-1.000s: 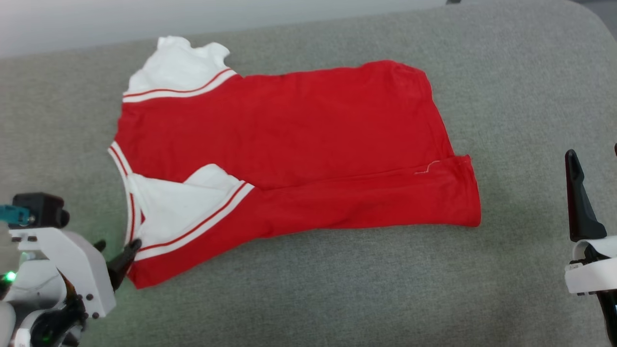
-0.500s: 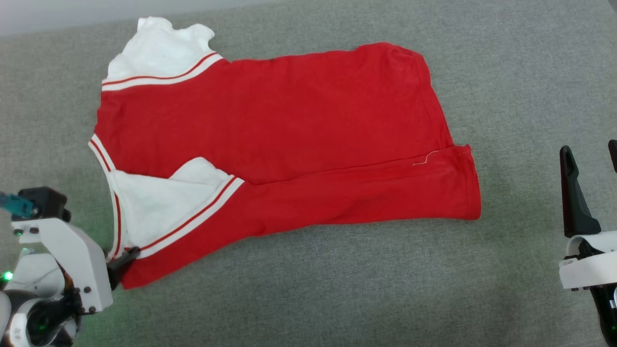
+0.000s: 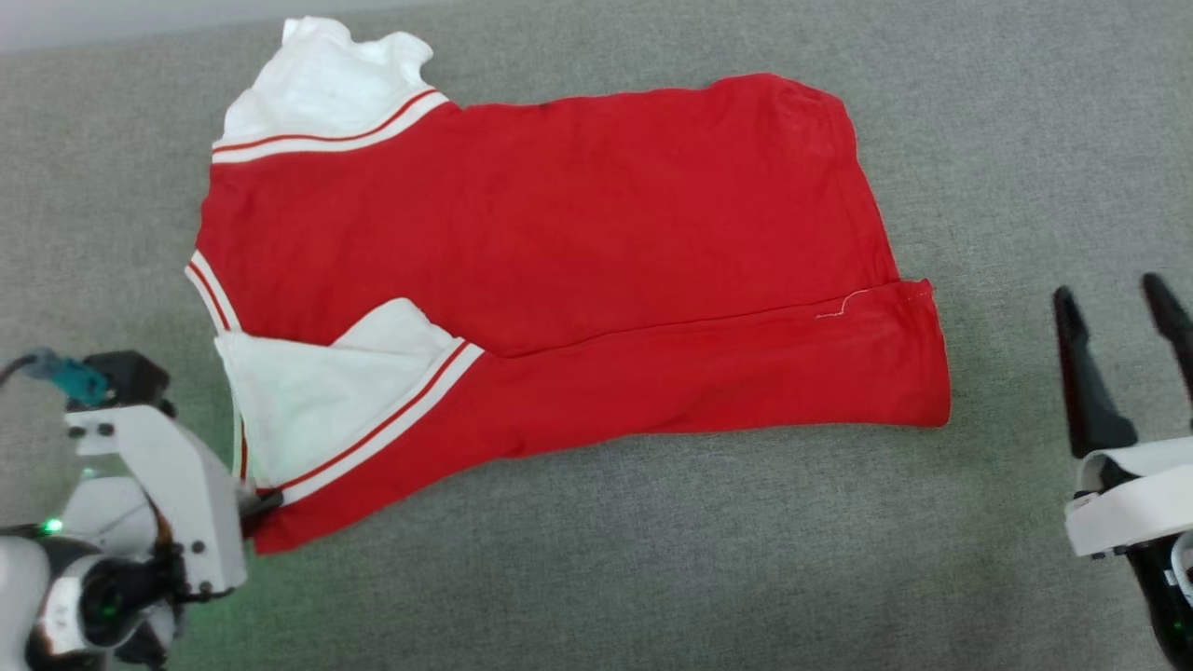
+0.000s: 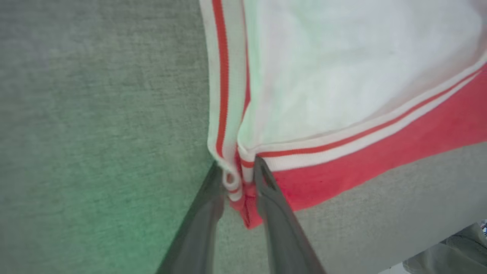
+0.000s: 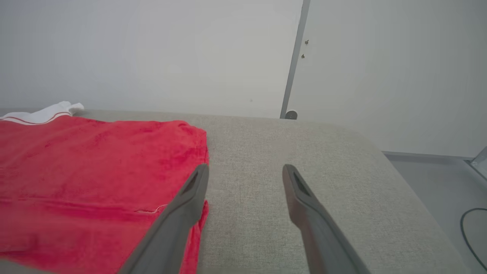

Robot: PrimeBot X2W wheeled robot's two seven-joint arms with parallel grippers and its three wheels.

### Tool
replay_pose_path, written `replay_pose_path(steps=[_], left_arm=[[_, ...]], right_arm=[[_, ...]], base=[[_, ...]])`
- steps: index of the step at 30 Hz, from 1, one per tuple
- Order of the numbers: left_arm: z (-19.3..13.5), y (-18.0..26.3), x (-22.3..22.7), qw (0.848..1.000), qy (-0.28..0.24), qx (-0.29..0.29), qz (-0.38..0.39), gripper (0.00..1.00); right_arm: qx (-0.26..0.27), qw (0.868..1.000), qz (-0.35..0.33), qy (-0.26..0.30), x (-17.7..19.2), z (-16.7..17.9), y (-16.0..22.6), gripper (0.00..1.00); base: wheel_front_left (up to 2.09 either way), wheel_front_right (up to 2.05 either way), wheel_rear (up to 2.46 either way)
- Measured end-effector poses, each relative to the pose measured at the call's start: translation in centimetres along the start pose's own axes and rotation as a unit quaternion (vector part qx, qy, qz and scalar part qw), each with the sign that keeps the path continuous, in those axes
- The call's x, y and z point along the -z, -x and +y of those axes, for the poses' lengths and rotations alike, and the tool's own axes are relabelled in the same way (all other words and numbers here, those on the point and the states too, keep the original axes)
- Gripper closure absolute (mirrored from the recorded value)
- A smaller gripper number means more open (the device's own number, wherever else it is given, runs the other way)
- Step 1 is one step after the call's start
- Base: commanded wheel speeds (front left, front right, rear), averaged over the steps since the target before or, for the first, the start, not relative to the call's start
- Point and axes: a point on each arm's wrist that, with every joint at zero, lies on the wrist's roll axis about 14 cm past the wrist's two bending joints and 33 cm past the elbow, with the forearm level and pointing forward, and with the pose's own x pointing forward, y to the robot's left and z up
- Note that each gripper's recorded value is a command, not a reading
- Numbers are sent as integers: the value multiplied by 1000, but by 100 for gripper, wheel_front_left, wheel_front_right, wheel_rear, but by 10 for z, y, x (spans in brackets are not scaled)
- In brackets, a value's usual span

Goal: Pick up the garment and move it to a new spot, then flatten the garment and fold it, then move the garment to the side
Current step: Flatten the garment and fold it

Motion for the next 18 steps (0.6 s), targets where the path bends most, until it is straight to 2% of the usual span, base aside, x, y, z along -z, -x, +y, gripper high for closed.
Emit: replay_pose_path(steps=[6, 12, 18], left_arm=[[-5, -6, 1, 1000, 4, 11, 1, 100], [-5, -9, 1, 1000, 11, 15, -5, 100], [-6, -10, 0, 1000, 11, 18, -11, 100]], right_arm=[[-43, 995, 94, -11, 31, 19, 0, 0], [-83, 977, 194, -18, 58, 33, -1, 0], [-99, 955, 278, -16, 86, 38, -7, 0]], base=[[0, 0, 0], [0, 0, 0], [0, 0, 0]])
